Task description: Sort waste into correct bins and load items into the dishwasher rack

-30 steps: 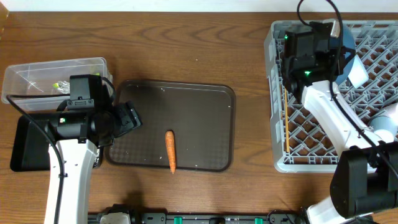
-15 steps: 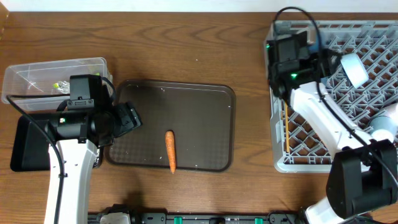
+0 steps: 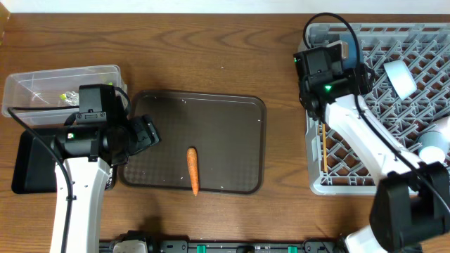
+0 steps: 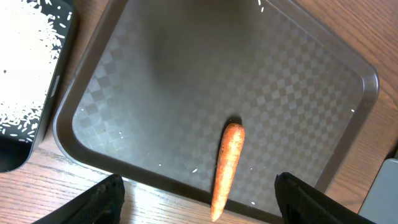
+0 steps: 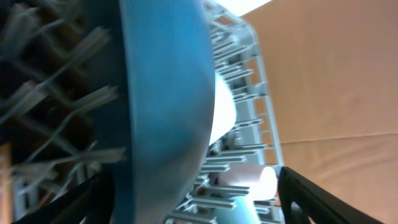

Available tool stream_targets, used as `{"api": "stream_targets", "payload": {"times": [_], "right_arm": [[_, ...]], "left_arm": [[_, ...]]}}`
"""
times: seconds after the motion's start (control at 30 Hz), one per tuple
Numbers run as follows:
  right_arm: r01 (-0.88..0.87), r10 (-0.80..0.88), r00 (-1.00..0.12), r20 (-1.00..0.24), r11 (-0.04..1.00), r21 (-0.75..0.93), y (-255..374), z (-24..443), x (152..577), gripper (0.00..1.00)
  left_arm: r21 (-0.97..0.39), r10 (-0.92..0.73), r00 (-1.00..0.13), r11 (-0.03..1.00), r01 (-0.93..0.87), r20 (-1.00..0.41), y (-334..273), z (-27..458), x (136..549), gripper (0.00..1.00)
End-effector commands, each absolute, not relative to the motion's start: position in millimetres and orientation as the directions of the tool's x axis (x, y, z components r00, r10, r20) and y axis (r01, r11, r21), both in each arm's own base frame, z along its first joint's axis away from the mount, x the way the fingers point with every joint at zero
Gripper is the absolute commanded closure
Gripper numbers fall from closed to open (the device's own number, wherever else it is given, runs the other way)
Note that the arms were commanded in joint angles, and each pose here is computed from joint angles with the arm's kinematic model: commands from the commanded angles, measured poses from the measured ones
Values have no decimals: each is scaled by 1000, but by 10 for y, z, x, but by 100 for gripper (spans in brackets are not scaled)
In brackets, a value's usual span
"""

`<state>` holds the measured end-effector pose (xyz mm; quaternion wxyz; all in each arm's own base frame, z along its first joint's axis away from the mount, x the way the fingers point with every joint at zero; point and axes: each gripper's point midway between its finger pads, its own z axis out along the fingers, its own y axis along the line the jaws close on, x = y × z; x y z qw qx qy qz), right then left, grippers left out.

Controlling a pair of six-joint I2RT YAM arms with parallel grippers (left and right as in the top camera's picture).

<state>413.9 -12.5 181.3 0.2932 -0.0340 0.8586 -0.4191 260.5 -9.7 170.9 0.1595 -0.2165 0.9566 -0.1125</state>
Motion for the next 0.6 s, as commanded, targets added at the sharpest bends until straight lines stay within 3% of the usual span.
{"api": "stream_targets", "payload": {"times": [0.0, 0.13, 0.27, 0.37, 0.43, 0.47, 0.5, 0.57], "right_arm": [[123, -275, -778, -565, 816, -566, 157, 1937, 4087, 20], [-92, -272, -761, -590, 944, -317, 612, 2004, 3844, 18], [-250, -265, -728, -633, 961, -115, 963, 2231, 3549, 17], [-336, -262, -722, -641, 942, -7, 1154, 2319, 3362, 43], [-370, -266, -733, -626, 928, 39, 1228, 2301, 3272, 81], [-375, -267, -742, -614, 926, 51, 1242, 2276, 3245, 94], [-376, -267, -755, -598, 924, 62, 1254, 2227, 3227, 99], [-377, -263, -782, -565, 921, 94, 1291, 2134, 3190, 99]], "left_arm": [[-264, -435, -863, 891, -370, -258, -67, 1683, 2594, 22], [-264, -435, -863, 891, -370, -258, -67, 1683, 2594, 22], [-264, -435, -863, 891, -370, -258, -67, 1683, 2594, 22], [-265, -435, -863, 891, -370, -258, -67, 1683, 2595, 22], [-265, -435, -862, 890, -370, -258, -67, 1683, 2595, 21], [-265, -435, -862, 890, -370, -258, -67, 1683, 2595, 21], [-265, -435, -862, 890, -370, -258, -67, 1683, 2595, 21], [-265, -435, -862, 890, -370, -258, -67, 1683, 2595, 21]]}}
